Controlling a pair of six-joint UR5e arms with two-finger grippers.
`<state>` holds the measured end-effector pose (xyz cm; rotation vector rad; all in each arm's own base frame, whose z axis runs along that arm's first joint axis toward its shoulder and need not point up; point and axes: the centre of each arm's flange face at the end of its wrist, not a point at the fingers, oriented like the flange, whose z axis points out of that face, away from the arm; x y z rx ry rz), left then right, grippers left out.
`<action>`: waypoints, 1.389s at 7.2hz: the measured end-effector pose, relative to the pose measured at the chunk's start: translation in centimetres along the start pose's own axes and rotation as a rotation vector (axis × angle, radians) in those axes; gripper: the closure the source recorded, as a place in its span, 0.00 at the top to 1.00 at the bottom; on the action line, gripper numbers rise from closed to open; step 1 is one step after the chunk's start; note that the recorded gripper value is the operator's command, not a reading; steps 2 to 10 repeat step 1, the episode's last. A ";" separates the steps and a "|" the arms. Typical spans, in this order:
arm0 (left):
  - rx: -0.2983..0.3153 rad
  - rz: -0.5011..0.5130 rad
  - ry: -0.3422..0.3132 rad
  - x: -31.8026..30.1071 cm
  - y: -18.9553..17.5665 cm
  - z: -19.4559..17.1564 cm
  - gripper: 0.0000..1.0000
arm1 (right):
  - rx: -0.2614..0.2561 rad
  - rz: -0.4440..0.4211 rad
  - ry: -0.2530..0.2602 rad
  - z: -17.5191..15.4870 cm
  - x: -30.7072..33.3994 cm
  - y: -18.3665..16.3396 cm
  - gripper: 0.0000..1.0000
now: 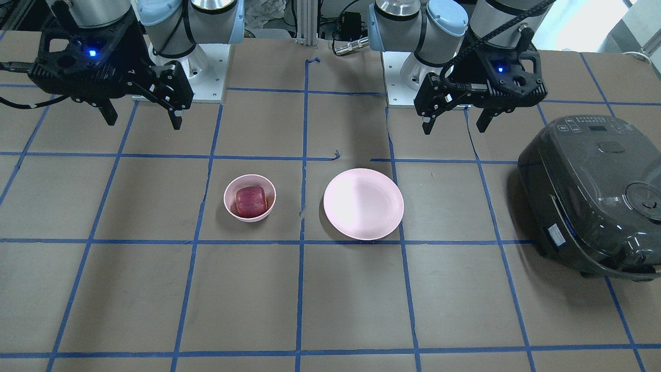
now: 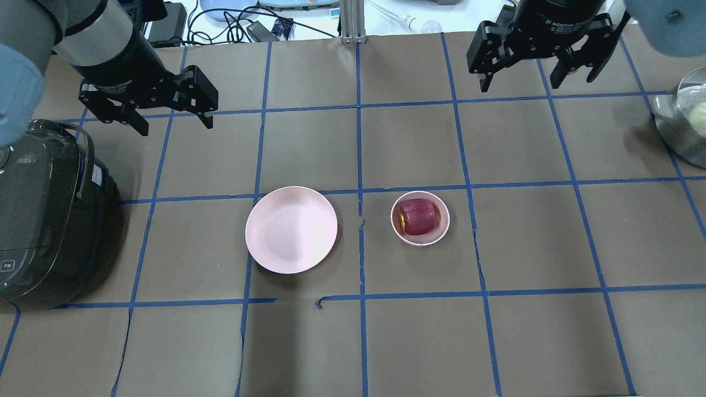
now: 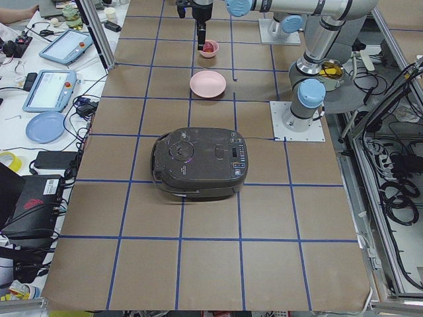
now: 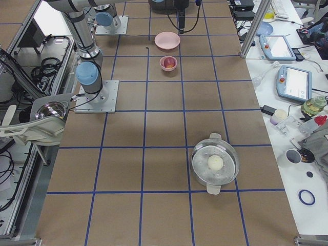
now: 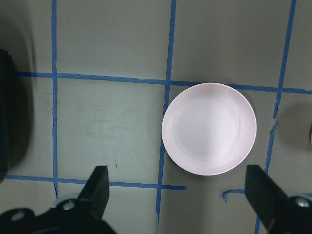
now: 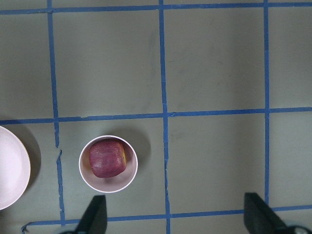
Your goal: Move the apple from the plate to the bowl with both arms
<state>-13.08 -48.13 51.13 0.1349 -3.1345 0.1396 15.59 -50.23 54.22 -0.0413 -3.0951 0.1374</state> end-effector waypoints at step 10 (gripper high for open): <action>-0.001 0.000 0.001 0.0 0.0 0.0 1.00 | 0.000 -0.001 0.000 0.0 0.0 0.0 1.00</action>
